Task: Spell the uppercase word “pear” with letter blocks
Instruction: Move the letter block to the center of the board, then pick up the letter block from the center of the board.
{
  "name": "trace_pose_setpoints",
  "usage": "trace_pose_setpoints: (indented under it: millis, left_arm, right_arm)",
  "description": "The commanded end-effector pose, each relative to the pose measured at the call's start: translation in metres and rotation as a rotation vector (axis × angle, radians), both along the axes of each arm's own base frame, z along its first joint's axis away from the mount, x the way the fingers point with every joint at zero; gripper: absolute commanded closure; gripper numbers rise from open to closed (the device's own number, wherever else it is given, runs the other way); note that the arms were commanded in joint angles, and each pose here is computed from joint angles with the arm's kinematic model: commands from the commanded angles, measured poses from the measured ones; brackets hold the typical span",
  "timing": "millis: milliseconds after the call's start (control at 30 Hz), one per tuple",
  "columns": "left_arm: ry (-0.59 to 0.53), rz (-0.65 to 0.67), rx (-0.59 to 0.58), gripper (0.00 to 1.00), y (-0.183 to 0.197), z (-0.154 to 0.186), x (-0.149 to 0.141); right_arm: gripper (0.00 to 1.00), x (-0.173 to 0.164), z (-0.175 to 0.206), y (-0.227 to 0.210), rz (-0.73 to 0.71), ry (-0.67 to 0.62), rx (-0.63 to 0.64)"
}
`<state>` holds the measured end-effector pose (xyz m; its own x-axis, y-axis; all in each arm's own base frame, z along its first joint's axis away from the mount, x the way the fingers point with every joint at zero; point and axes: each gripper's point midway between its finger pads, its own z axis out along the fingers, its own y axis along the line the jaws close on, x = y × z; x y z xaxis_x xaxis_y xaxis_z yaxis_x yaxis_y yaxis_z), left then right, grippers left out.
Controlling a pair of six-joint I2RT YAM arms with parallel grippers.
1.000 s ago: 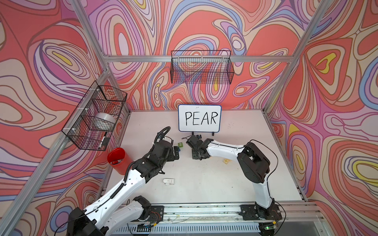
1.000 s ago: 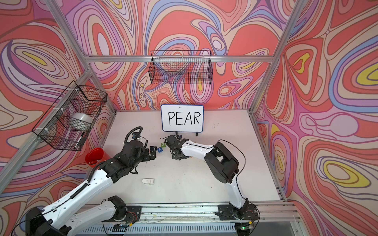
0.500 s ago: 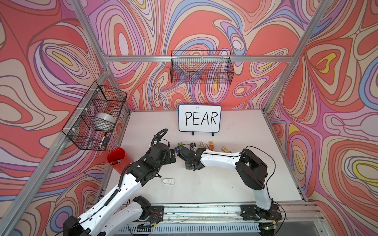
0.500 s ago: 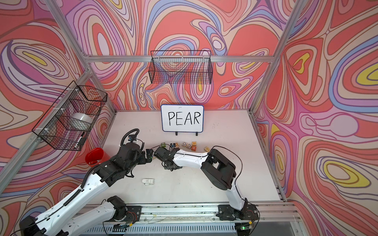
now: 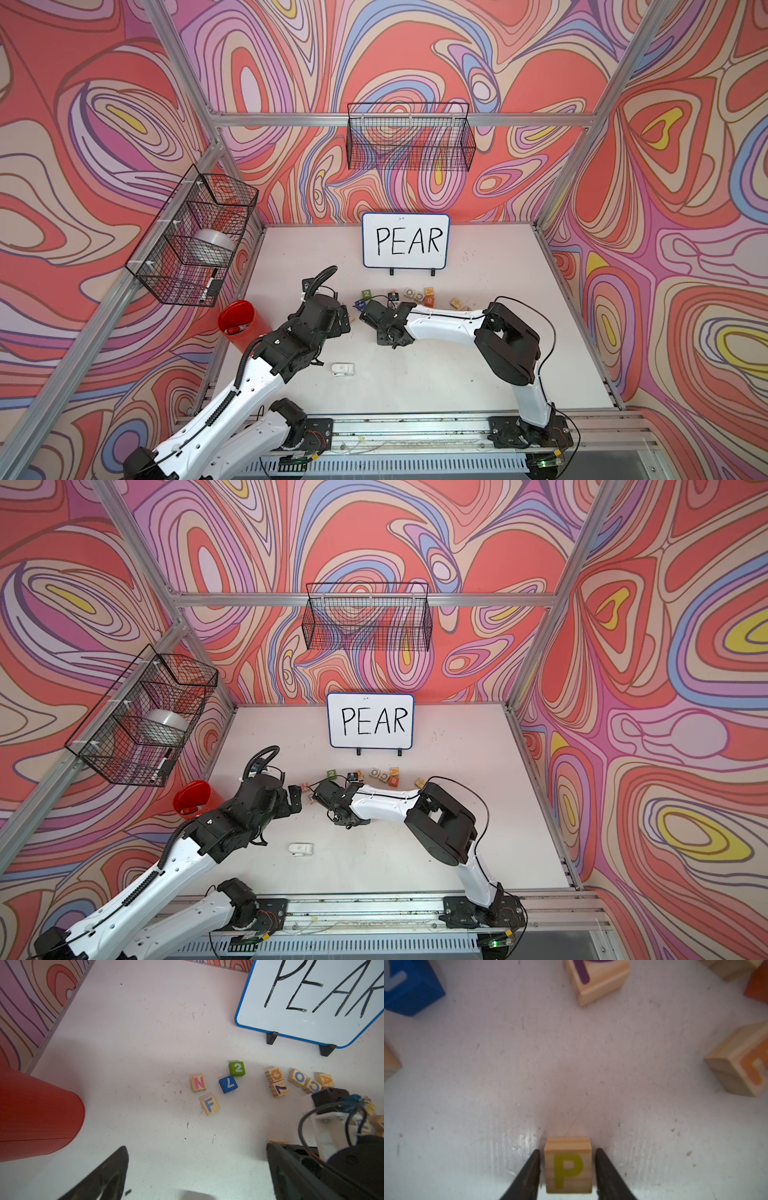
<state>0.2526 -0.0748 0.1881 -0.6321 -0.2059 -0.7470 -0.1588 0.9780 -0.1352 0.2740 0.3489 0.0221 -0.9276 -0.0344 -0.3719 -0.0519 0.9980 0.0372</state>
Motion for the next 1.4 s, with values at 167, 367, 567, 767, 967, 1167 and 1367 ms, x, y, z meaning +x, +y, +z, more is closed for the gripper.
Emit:
trace_pose_setpoints:
  millis: [167, 367, 567, 767, 967, 1167, 1367]
  left_arm:
    - [0.008, 0.053, 0.019, 0.0, 0.013, -0.003, -0.007]
    - [-0.007, 0.039, -0.021, 0.0, 0.004, -0.009, 0.0]
    - [0.016, 0.037, -0.004, 0.0, -0.006, -0.023, 0.015]
    - [0.035, 0.007, 0.015, 0.0, -0.021, -0.029, 0.033]
    - [0.026, -0.028, 0.04, 0.0, -0.033, -0.027, 0.05]
    - [0.035, -0.051, 0.067, 0.0, -0.038, -0.029, 0.057]
    - [0.033, -0.062, 0.067, 0.0, -0.039, -0.029, 0.056]
  right_arm:
    - [0.42, 0.011, 0.035, -0.011, -0.05, -0.101, -0.029]
    - [0.3, 0.025, 0.072, -0.05, -0.195, -0.214, -0.12]
    - [0.27, 0.035, 0.058, -0.084, -0.426, -0.155, -0.071]
    - [0.3, 0.049, 0.035, -0.105, -0.564, -0.093, 0.086]
    - [0.3, 0.053, 0.024, -0.115, -0.61, -0.075, 0.062]
    - [0.3, 0.055, 0.012, -0.108, -0.622, -0.052, 0.072]
    - [0.32, 0.06, 0.006, -0.111, -0.638, -0.074, 0.055]
